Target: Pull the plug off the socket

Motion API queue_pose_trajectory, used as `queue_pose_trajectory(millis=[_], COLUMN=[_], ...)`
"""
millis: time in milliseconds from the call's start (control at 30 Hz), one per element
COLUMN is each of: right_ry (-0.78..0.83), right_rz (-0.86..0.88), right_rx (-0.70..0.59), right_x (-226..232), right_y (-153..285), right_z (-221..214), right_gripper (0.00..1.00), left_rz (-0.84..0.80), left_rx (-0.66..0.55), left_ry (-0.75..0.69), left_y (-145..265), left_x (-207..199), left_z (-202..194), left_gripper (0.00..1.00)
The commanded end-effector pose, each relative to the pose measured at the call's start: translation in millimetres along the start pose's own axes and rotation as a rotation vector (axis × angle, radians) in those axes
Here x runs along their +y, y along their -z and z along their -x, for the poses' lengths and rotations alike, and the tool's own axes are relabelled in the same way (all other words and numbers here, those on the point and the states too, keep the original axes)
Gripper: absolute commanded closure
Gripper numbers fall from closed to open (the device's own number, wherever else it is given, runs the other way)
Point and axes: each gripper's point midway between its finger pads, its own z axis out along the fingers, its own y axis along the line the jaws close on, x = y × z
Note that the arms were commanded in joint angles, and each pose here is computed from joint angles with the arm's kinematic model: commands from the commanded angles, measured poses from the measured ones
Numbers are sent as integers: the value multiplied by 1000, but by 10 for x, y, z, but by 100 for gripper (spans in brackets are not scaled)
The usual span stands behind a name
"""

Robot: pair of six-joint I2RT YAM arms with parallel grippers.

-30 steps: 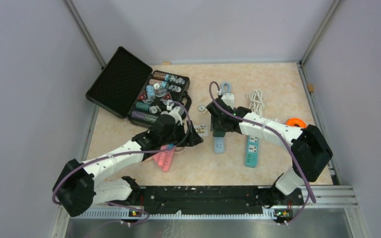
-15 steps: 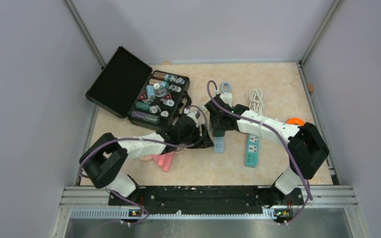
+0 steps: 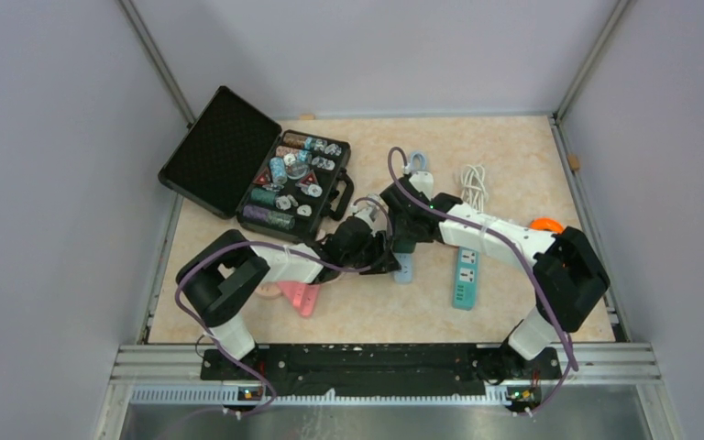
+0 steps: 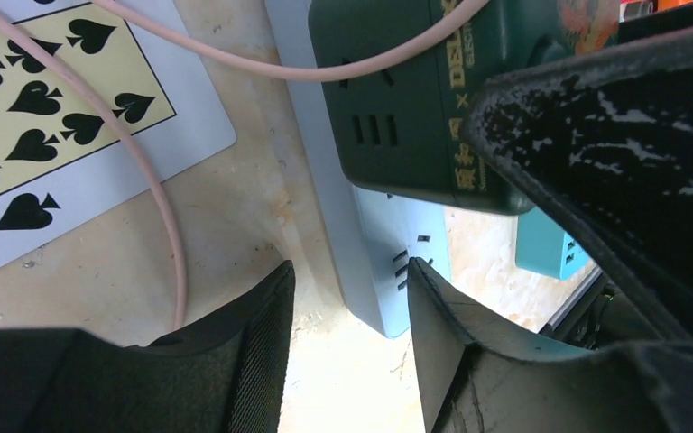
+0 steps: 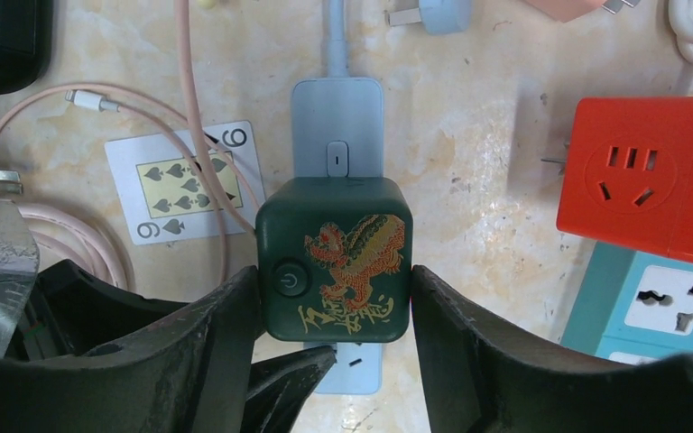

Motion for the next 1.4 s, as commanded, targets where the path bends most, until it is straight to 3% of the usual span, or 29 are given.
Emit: queue_pose_trajectory(millis=[0, 133, 267, 433, 733, 1100, 1367], right_ry=[-47, -41, -30, -22, -2, 146, 131], right_rz=[-18, -2, 25, 77, 137, 306, 150], right_rx=[-31, -51, -29, -5, 14, 48, -8], right_x=[-46, -72, -62, 32, 113, 376, 129], right_y=[-81, -59, -112, -117, -24, 273, 133], right_z=[65, 81, 54, 25, 22, 216, 292], right_gripper=[34, 25, 29, 58, 100, 100, 100], left_rz=[1, 39, 54, 77, 137, 208, 228], left_rx=[-38, -20, -24, -21, 6, 43, 69], left_ry=[24, 65, 98, 125, 165, 178, 184], left_y=[-43, -28, 1, 17, 13, 2, -35], left_x=[13, 186, 290, 367, 485, 624, 689], left_z=[44, -102, -183, -238, -316, -355, -397], left_gripper=[50, 51, 53, 57, 58, 57, 58])
